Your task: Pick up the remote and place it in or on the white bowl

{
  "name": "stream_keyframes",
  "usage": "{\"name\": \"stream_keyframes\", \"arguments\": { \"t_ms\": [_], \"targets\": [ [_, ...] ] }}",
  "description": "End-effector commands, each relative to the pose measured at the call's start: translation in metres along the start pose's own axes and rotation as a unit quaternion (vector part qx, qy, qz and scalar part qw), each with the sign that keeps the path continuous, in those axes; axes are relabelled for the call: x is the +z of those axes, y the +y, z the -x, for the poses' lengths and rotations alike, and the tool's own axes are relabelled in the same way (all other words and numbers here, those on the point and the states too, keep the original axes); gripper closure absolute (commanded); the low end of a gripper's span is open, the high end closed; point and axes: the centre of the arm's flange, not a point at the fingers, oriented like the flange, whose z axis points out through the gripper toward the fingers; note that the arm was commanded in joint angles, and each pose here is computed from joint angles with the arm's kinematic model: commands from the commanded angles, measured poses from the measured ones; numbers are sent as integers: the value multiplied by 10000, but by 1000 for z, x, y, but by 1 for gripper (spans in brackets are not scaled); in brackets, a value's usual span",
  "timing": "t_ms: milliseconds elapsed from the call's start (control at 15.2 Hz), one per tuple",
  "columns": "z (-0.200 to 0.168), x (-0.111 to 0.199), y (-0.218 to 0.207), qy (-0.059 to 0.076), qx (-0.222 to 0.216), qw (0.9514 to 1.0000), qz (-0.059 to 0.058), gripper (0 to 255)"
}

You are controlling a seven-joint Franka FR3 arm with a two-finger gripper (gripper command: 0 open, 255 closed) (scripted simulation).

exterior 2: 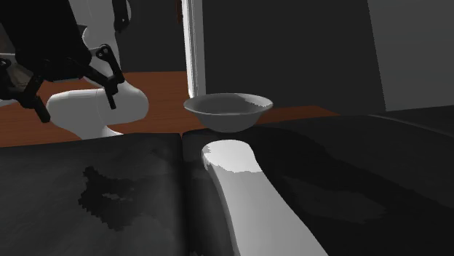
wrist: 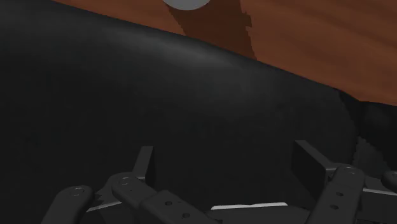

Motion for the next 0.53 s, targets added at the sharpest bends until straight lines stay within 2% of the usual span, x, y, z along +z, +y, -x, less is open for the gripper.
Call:
{"name": "stream_keyframes", "arguments": {
  "t_ms": [0,462],
  "targets": [
    [0,0,0,0,0,10000,0,0],
    [-69,-10,-51,278,338,9990,62,0]
  ]
}}
